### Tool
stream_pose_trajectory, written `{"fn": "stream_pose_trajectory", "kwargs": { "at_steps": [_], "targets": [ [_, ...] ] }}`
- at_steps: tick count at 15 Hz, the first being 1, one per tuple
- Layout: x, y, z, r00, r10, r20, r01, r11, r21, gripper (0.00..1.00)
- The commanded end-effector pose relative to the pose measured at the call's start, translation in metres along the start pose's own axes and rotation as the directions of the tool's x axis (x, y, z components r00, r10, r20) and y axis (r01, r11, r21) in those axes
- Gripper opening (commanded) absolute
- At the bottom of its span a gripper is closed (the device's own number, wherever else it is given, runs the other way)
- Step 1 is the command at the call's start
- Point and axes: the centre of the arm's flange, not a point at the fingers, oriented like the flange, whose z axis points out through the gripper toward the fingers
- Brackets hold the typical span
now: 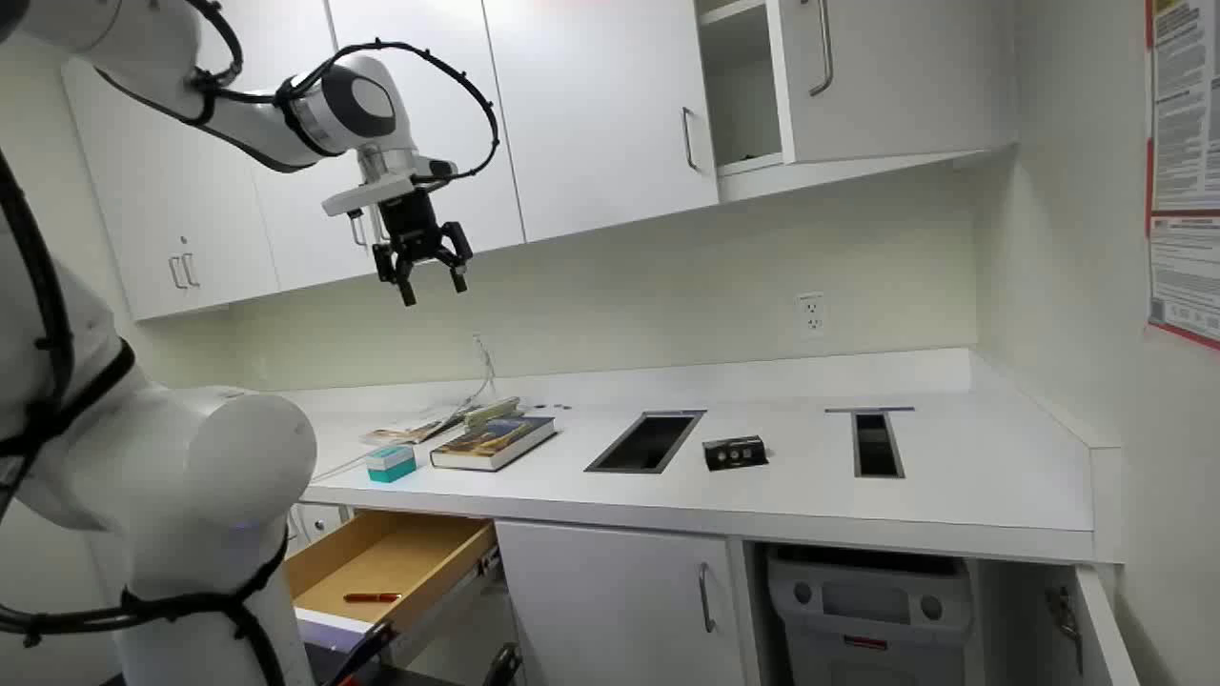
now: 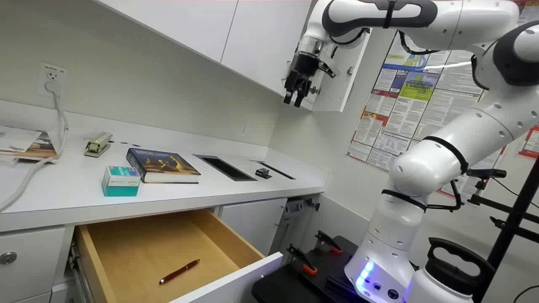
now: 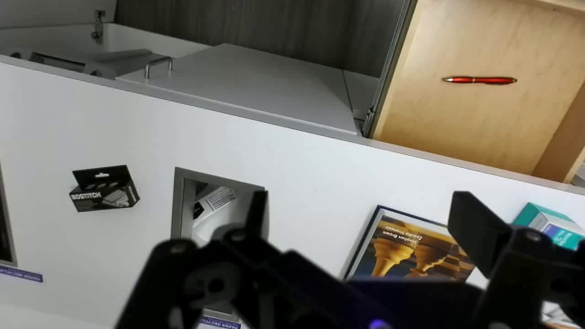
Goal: Put the black box in the drawer
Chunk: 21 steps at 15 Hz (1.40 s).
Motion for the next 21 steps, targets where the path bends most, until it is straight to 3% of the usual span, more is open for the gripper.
{"fn": "stream_pose_trajectory", "kwargs": {
  "at_steps": [1,6,13,16,18,21],
  "targets": [
    [0.000,0.000,0.000,1.000,0.000,0.000,0.000,1.000,0.000,1.00],
    [0.000,0.000,0.000,1.000,0.000,0.000,0.000,1.000,0.000,1.00],
    [-0.014,-0.048,0.036,0.982,-0.180,0.058,0.181,0.983,-0.017,1.00],
    [-0.009,-0.040,0.047,0.995,-0.090,0.034,0.092,0.994,-0.057,1.00],
    [0.006,-0.014,0.055,0.999,0.033,-0.019,-0.035,0.997,-0.076,1.00],
    [0.027,0.037,0.071,0.979,0.184,-0.091,-0.192,0.978,-0.083,1.00]
  ]
}}
